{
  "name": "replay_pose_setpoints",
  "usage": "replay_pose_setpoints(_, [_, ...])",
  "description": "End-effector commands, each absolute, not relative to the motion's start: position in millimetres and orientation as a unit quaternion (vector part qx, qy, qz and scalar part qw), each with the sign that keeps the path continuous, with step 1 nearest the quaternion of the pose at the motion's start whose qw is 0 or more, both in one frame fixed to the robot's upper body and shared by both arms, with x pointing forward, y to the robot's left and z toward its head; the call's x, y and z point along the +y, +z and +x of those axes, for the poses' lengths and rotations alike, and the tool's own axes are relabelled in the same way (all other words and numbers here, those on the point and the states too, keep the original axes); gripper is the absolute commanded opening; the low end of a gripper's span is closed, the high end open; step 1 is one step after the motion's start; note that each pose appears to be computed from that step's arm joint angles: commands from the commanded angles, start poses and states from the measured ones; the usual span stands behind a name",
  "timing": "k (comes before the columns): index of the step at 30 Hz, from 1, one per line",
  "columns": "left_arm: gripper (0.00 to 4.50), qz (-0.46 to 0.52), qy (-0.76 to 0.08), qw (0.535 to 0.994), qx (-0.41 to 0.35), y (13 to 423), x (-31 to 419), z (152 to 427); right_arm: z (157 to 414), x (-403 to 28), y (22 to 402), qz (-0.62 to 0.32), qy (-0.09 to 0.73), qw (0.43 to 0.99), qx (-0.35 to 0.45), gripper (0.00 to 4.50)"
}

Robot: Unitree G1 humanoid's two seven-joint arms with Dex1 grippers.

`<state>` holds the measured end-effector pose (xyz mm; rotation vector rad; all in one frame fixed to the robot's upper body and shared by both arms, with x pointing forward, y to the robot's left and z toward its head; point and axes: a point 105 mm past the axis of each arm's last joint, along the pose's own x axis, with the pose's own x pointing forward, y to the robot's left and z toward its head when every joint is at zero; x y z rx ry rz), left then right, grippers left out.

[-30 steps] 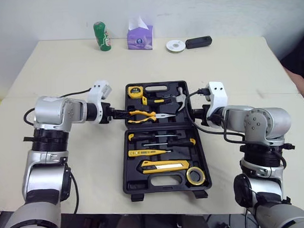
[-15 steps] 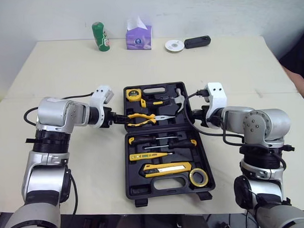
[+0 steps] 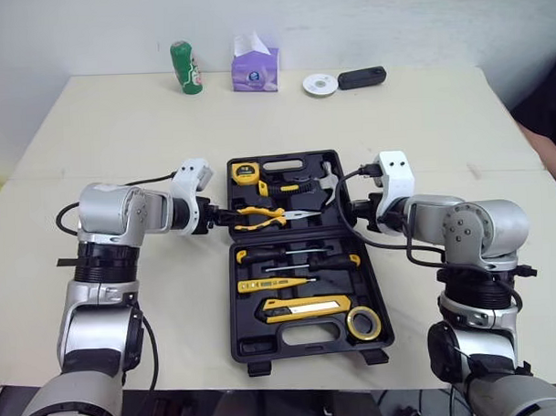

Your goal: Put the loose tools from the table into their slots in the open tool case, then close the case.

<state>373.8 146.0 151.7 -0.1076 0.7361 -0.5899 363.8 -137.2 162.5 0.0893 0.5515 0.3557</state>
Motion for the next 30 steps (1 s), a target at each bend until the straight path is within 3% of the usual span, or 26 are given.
replay_pose_setpoints(1, [1.55,-0.061,-0.287,0.887,0.357,150,145,370,360,-136,162,0.042,0.177,0.946,0.268,0.0])
replay_pose_setpoints(3, [0.86,-0.073,-0.292,0.884,0.359,152,142,369,361,-136,162,0.042,0.177,0.946,0.267,0.0])
replay_pose_setpoints(5, [0.52,-0.092,-0.298,0.88,0.359,154,138,368,361,-136,162,0.043,0.176,0.947,0.266,0.0])
replay_pose_setpoints(12, [0.36,-0.128,-0.292,0.892,0.321,166,139,378,363,-136,167,0.047,0.173,0.952,0.247,0.0])
replay_pose_setpoints(19, [0.24,-0.117,-0.275,0.935,0.192,197,142,405,369,-136,212,0.056,0.201,0.975,0.075,0.0])
replay_pose_setpoints(23, [0.12,-0.059,-0.291,0.952,0.073,213,143,414,362,-143,226,-0.042,0.209,0.975,-0.064,0.0])
replay_pose_setpoints(30, [0.02,0.036,-0.257,0.964,-0.062,220,157,422,358,-160,206,-0.193,0.161,0.956,-0.154,0.0])
